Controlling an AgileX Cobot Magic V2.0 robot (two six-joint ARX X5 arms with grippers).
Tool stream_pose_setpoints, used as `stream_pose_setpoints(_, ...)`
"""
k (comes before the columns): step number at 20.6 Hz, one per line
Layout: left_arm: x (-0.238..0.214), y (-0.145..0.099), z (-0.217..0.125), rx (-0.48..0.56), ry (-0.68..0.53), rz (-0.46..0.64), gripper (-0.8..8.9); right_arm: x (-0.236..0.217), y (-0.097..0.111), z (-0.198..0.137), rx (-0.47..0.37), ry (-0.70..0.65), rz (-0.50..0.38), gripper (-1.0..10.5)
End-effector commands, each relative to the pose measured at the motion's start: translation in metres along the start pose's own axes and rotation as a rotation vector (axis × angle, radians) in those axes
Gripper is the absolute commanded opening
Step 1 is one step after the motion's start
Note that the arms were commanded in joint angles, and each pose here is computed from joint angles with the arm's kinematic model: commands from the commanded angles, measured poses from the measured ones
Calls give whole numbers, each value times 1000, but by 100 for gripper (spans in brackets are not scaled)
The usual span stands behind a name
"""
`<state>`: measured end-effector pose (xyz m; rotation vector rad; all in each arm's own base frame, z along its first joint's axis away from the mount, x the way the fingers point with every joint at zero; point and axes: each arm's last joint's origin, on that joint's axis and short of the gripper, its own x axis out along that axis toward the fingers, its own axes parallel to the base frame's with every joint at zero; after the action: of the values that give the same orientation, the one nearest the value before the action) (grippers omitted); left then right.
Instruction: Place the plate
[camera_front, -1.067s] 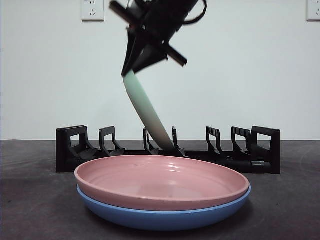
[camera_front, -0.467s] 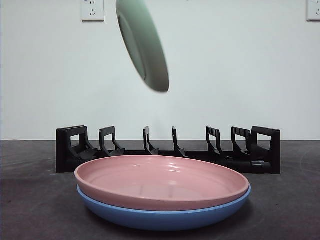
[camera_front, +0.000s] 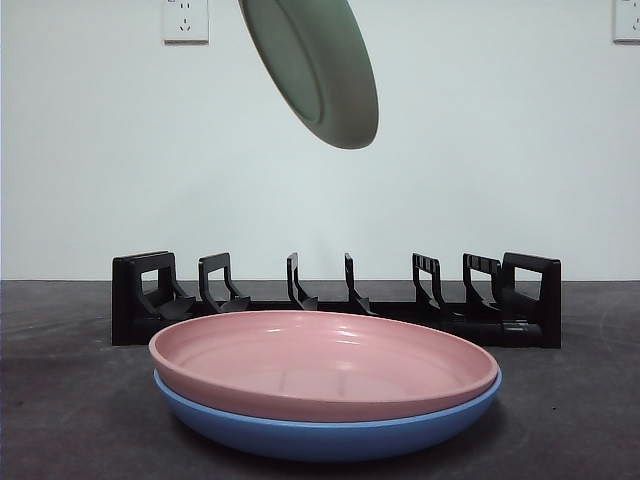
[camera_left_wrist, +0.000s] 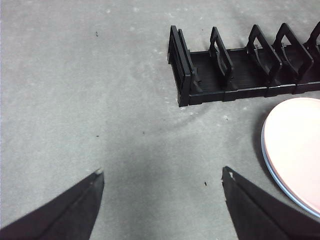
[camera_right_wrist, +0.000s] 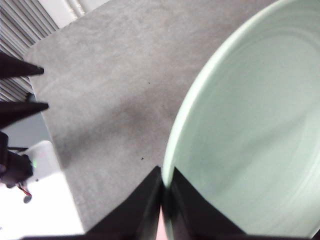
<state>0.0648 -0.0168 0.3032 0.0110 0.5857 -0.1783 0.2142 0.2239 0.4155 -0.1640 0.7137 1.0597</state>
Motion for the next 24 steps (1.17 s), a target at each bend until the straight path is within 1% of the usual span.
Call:
stream_pose_setpoints(1, -3, 0, 4, 6, -25, -3, 371, -9, 16, -13, -77, -69, 12, 14)
stream_pose_setpoints(5, -3, 0, 4, 4, -25, -3, 371, -18, 29, -44, -124, -129, 11, 14)
stream_pose_setpoints(11, -3, 0, 4, 4, -26, -3, 371, -32, 44, -93, -184, -176, -51, 14)
stream_pose_setpoints(14, -3, 0, 4, 4, -26, -3, 371, -37, 48, -116, -219, -173, -86, 14)
stream_pose_setpoints(16, -3, 0, 4, 4, -27, -3, 371, -36, 49, -128, -244, -141, -114, 14)
stream_pose_setpoints(17, -3, 0, 4, 3, -26, -3, 371, -35, 49, -134, -261, -110, -130, 14)
stream_pose_setpoints(18, -3, 0, 4, -1, -26, -3, 371, 42, 81, -173, -647, 416, -122, 15)
stream_pose_setpoints(24, -3, 0, 4, 1, -26, -3, 371, 70, 88, -185, -707, 539, -90, 15)
